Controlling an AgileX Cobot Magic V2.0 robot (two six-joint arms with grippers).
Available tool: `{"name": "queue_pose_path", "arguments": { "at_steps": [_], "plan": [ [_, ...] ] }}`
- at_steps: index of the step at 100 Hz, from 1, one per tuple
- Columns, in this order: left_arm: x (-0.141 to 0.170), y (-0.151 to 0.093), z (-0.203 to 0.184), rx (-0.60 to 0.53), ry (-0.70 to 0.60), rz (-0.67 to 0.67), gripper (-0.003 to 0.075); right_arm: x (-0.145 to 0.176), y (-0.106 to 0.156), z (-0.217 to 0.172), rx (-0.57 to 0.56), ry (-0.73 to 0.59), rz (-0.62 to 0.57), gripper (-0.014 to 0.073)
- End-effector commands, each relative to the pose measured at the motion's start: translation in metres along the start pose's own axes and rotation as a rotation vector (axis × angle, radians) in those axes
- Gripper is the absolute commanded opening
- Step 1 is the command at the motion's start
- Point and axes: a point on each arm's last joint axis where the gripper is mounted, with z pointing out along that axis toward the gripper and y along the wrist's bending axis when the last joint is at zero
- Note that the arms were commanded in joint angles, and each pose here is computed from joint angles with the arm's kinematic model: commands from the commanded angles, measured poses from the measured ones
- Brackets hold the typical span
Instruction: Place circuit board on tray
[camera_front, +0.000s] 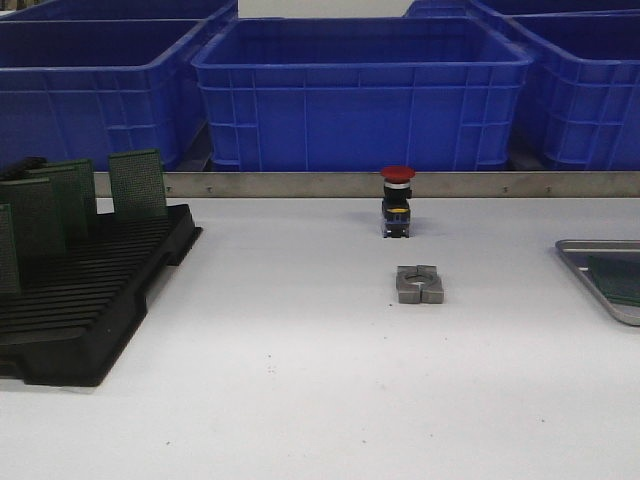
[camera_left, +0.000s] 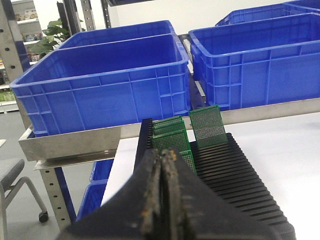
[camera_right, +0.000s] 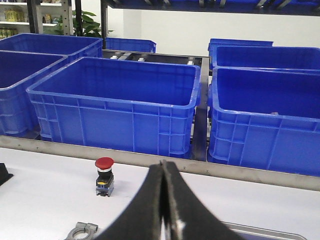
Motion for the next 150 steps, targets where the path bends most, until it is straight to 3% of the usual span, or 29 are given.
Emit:
{"name": "queue_pose_path", "arguments": {
  "at_steps": [1,50,66,99,150],
  "plan": [
    [-0.010,0.001,-0.003,-0.006,-0.117,-0.015,-0.0018,-0.011,-0.003,0.000,0.037,-0.042,0.000,-0.0069],
    [-0.010,0.001,-0.003,-0.006,-0.117,-0.015,-0.0018,-0.011,-0.003,0.000,0.037,-0.042,0.000,-0.0069],
    [-0.010,0.001,-0.003,-0.006,-0.117,-0.015,-0.0018,-0.009,-0.002,-0.001,0.030,-0.027,-0.058,-0.0069],
    [-0.010,0.001,-0.003,-0.006,-0.117,-0.015,-0.0018,-0.010,-0.006,-0.014,0.084,-0.068,-0.010,-0.0069],
    [-0.010,0.001,-0.003,-0.006,-0.117,-0.015,-0.0018,0.035,-0.007,-0.025,0.089,-0.205,-0.002,-0.0069]
  ]
}}
